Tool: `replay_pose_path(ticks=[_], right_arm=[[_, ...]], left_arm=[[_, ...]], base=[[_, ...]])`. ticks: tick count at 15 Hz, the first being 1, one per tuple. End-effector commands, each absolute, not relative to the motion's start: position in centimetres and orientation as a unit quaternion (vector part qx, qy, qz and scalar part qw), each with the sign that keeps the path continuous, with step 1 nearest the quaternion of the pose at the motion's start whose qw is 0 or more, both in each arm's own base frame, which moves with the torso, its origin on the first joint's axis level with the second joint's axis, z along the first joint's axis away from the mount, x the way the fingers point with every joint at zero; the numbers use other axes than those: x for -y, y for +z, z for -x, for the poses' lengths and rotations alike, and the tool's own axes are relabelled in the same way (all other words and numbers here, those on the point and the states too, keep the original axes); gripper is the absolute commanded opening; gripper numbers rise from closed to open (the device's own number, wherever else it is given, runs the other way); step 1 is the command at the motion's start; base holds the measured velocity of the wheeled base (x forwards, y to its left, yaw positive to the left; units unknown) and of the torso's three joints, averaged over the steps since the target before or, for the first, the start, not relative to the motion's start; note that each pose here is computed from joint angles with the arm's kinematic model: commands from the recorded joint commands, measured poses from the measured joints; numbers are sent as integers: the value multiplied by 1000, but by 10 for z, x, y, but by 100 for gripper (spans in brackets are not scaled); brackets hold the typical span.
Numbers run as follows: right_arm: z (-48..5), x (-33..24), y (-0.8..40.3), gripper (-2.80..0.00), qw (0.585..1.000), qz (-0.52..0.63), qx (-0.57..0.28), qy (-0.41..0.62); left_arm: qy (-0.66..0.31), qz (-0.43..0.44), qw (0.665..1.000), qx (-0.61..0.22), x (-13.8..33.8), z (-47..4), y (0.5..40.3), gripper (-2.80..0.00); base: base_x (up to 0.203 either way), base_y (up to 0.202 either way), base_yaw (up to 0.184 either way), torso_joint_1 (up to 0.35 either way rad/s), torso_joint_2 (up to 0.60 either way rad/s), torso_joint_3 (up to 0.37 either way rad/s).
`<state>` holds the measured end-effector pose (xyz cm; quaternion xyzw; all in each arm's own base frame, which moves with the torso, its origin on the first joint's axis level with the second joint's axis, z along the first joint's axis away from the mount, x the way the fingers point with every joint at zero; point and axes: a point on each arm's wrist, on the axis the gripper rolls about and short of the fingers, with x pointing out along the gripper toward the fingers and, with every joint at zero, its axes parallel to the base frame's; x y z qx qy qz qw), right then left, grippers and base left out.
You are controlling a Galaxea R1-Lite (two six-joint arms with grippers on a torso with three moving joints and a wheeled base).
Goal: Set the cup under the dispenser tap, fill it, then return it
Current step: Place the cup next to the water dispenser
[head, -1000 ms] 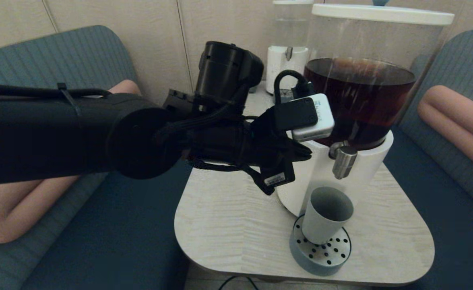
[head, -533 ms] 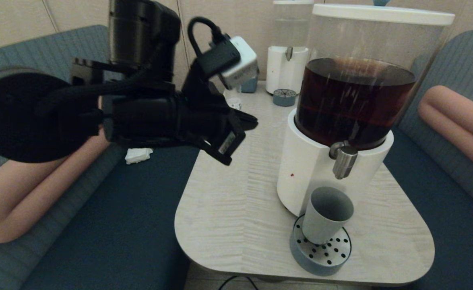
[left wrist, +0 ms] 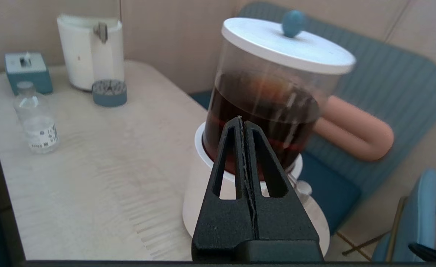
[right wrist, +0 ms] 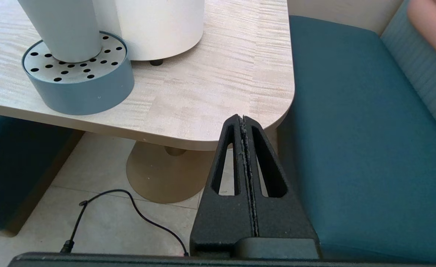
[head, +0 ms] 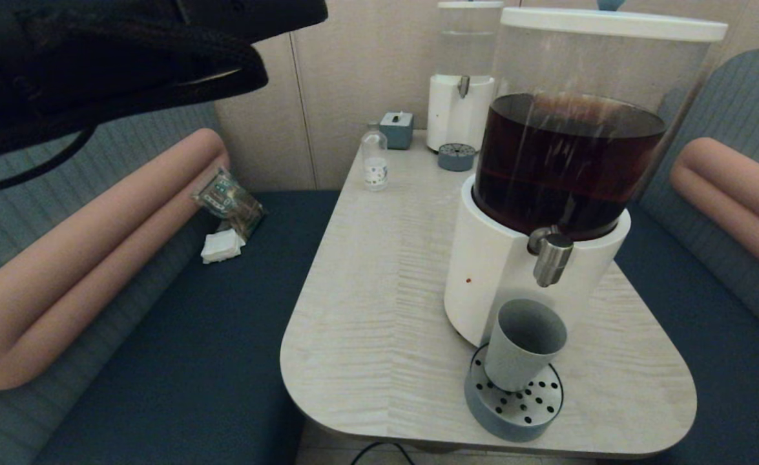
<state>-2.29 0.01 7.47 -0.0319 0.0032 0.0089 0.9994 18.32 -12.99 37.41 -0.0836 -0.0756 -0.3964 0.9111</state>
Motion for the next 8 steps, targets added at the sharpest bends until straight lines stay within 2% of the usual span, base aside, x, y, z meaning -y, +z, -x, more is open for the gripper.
replay_pose_path(ticks=[1,4,5,8], right_arm=[[23,0,75,-280,999,32,-3,9],[23,0,74,-280,999,32,-4,9],[23,0,74,-280,999,32,-4,9],[23,0,74,-280,999,32,-4,9]], left_arm=[[-400,77,909,91,115,-165,359,-280],[-391,18,912,125,94,-171,308,-280],[-386,4,909,157,90,-176,299,-280],[-383,-8,907,172,96,-202,269,-280]], base=[[0,0,0,0,0,0],[0,0,0,0,0,0],[0,0,0,0,0,0],[0,0,0,0,0,0]])
